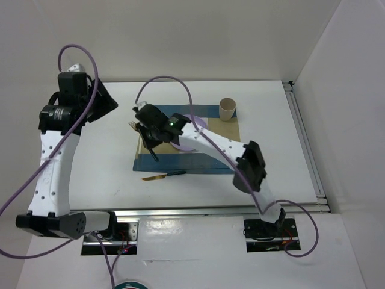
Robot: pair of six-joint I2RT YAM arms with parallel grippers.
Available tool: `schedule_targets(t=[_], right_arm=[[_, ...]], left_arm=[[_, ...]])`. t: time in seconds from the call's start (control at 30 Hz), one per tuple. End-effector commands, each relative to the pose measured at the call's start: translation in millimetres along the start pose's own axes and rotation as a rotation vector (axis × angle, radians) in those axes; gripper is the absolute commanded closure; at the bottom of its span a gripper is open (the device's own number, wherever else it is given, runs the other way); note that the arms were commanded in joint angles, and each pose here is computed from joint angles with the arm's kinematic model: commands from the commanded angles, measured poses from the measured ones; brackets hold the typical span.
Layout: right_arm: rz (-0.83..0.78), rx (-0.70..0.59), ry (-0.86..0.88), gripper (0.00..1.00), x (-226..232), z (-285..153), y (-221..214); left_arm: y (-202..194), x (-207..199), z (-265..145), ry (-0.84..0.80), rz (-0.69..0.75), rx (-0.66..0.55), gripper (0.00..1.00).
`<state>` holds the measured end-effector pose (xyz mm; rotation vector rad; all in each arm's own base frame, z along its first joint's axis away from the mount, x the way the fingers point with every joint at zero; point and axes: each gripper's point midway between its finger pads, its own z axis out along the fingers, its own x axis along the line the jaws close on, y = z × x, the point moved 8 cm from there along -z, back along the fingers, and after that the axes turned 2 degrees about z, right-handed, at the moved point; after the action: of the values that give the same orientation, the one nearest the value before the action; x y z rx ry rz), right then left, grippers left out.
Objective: Set the dinner table for one person
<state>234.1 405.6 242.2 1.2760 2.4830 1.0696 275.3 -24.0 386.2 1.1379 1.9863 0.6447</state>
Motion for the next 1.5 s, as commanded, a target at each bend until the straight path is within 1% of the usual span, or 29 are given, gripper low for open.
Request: schedule_targets(t=[0.0, 0.03, 0.1, 0.13, 0.23, 0.27, 0.33, 0.43, 0.57, 0.73, 0.77, 0.8, 0.87, 0.9, 0.97, 1.07, 1.1, 1.13, 1.17, 1.2, 1.27, 1.3, 1.4, 1.43, 1.47], right_arm=[[0.24, 0.005, -0.052, 1.0, -14, 33, 31], [0.278, -0.026, -0.046, 1.0, -14, 49, 46], [0.362, -0.069, -0.049, 1.0, -26, 66, 59], [0.388, -0.111, -0.023, 1.0, -29, 78, 65], [0.472, -0.141, -0.007, 1.0, -46, 100, 66], [0.49, -0.163, 0.006, 1.0, -45, 102, 69], [0.514, -0.158, -0.027, 1.0, -59, 117, 65], [0.509, -0.153, -0.025, 1.0, -65, 138, 62], [0.58, -0.093, -0.04, 1.0, -88, 166, 46], [0.603, -0.057, -0.059, 1.0, -92, 180, 27], [0.603, -0.056, -0.049, 0.9, -91, 181, 26], [0.603, -0.056, -0.049, 0.82, -92, 183, 24], [0.602, -0.067, -0.043, 0.69, -90, 176, 29], [0.602, -0.074, -0.039, 0.57, -90, 173, 30], [0.577, -0.083, -0.038, 0.47, -85, 168, 31], [0.548, -0.15, 0.019, 0.42, -79, 147, 49], [0.531, -0.196, 0.05, 0.36, -71, 131, 61], [0.52, -0.209, 0.056, 0.34, -70, 126, 64], [0.494, -0.239, 0.058, 0.34, -70, 117, 71], [0.48, -0.266, 0.069, 0.33, -68, 100, 80], [0.433, -0.299, 0.079, 0.33, -68, 85, 85], [0.41, -0.324, 0.107, 0.31, -59, 64, 92], [0.307, -0.329, 0.102, 0.31, -57, 46, 82], [0.27, -0.346, 0.123, 0.31, -51, 26, 83], [0.243, -0.3, 0.1, 0.31, -57, 30, 64]], left_arm=[[8, 7, -21, -0.002, -0.029, -0.094, 0.31], [9, 8, -26, 0.001, -0.031, -0.112, 0.31], [10, 10, -30, -0.007, -0.028, -0.117, 0.31], [7, 10, -27, -0.014, -0.026, -0.099, 0.31], [-2, 11, -22, -0.025, -0.023, -0.052, 0.31], [-4, 12, -20, -0.019, -0.022, -0.042, 0.31], [-8, 14, -21, -0.014, -0.021, -0.032, 0.31], [-9, 16, -19, -0.011, -0.017, -0.023, 0.31], [-12, 17, -17, -0.014, -0.016, -0.011, 0.31], [-12, 17, -17, -0.014, -0.005, -0.011, 0.31], [-11, 18, -17, -0.005, -0.005, -0.016, 0.31], [-12, 19, -17, 0.0, -0.005, -0.008, 0.31], [-12, 20, -14, 0.015, 0.007, -0.006, 0.31], [-10, 19, -16, 0.01, 0.006, -0.014, 0.31], [-10, 23, -16, 0.03, 0.01, -0.013, 0.31], [-9, 21, -15, 0.02, 0.01, -0.008, 0.31], [-9, 21, -15, 0.02, 0.01, -0.008, 0.31], [-9, 20, -15, 0.012, 0.01, -0.004, 0.31], [-9, 20, -15, 0.012, 0.01, -0.004, 0.31], [-10, 20, -15, 0.004, 0.01, 0.001, 0.31], [-10, 20, -15, 0.004, 0.01, 0.001, 0.31], [-10, 20, -15, 0.004, 0.01, 0.001, 0.31], [-10, 20, -15, 0.004, 0.01, 0.001, 0.31], [-10, 20, -15, 0.004, 0.01, 0.001, 0.31], [-10, 19, -15, -0.004, 0.019, 0.005, 0.31]])
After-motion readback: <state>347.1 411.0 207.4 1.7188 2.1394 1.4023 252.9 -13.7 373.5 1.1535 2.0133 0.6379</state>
